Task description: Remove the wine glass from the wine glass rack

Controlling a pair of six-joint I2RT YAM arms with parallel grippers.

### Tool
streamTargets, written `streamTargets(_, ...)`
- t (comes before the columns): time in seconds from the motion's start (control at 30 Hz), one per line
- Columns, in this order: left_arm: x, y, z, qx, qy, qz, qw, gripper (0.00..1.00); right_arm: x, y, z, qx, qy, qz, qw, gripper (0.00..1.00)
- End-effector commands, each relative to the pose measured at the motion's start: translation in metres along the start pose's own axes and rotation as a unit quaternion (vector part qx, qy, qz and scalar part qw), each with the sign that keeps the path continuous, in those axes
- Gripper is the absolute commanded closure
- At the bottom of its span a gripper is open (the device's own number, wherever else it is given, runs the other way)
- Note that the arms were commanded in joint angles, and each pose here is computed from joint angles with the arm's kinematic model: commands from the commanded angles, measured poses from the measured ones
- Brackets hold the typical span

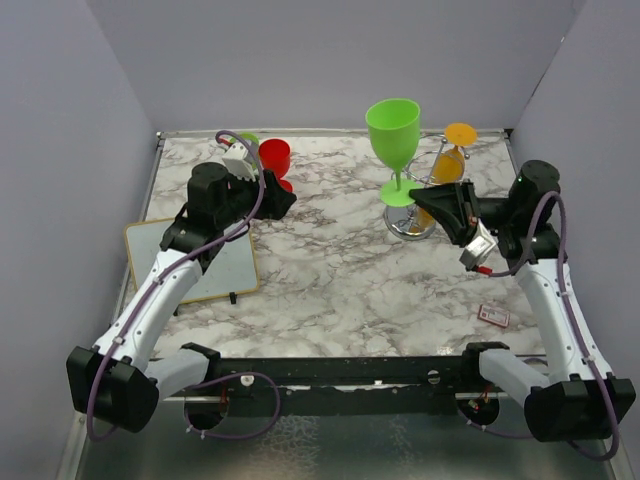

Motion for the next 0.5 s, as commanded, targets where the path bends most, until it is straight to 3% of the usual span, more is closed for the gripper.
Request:
streamTargets(0.0, 0.017, -0.029, 0.027, -0.028, -0.031, 0.075, 0.996, 0.31, 0.029, 0.035, -0.018, -0.036, -0.083, 0.042, 0.995, 0.99)
streamTargets(0.27, 0.041, -0.072, 0.088, -0.053, -0.063, 0.122, 0.989, 0.28, 0.05, 0.074, -0.041, -0.019, -0.097, 0.048, 0.994, 0.99)
streamTargets(0.47, 0.034, -0.09, 0.103, -0.099, -0.006, 0.141, 0.985, 0.24, 0.065, 0.1, -0.075, 0.004, -0.121, 0.033, 0.992, 0.99)
Point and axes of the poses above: each gripper's point midway between its finger pads, its own z axis back along the fingers, its own y axis along the line the jaws close on, x = y × z, the point moved 7 cm from there along z, back along the fingers, and after that the axes turned 14 degrees about z, right-handed, at the moved point
